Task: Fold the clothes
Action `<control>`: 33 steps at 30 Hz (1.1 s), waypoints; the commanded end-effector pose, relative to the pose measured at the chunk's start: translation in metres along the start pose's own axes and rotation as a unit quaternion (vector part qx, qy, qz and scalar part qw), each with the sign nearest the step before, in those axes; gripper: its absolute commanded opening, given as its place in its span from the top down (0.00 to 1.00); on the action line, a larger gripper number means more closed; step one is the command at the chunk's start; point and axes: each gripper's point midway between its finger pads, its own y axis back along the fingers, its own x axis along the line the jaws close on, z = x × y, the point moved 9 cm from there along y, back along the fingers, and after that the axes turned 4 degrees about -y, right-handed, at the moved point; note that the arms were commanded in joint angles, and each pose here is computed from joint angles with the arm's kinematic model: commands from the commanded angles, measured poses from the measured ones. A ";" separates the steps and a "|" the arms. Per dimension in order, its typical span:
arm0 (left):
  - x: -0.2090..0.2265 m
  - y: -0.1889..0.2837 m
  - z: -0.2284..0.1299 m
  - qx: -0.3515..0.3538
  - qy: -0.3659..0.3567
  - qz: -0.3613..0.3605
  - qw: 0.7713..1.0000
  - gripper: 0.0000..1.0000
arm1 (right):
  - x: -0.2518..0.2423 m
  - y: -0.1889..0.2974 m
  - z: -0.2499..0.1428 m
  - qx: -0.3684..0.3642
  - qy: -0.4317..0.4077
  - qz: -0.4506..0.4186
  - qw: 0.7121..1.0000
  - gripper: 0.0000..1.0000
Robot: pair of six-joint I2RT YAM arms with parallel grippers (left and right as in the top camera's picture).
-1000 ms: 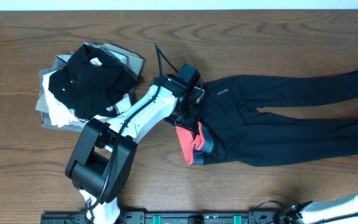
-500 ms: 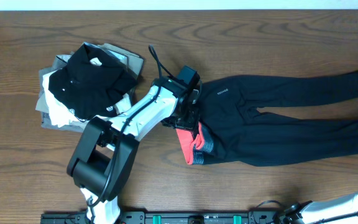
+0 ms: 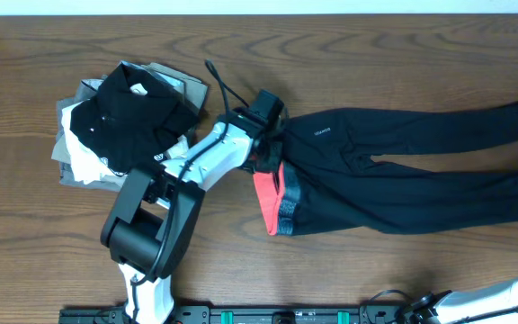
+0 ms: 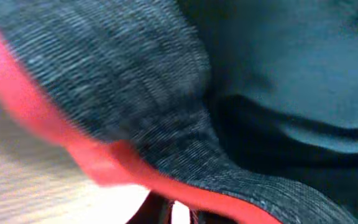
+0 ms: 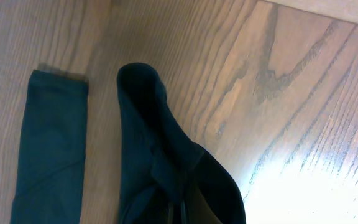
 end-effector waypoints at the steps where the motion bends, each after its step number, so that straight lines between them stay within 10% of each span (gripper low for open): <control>1: 0.016 0.013 0.020 -0.045 0.019 0.017 0.999 0.92 | 0.009 0.003 -0.002 -0.002 0.002 0.008 1.000 0.99; 20: 0.067 0.040 0.078 -0.217 0.052 0.010 0.975 0.83 | 0.010 0.003 -0.003 0.001 0.004 0.008 1.000 0.99; 28: 0.039 0.052 0.045 -0.071 0.053 -0.209 0.974 0.75 | 0.010 0.003 -0.004 0.004 0.004 0.007 1.000 0.98; 33: 0.016 0.044 0.012 0.026 0.035 -0.217 0.975 0.71 | 0.010 0.003 -0.004 0.003 0.004 0.007 1.000 0.97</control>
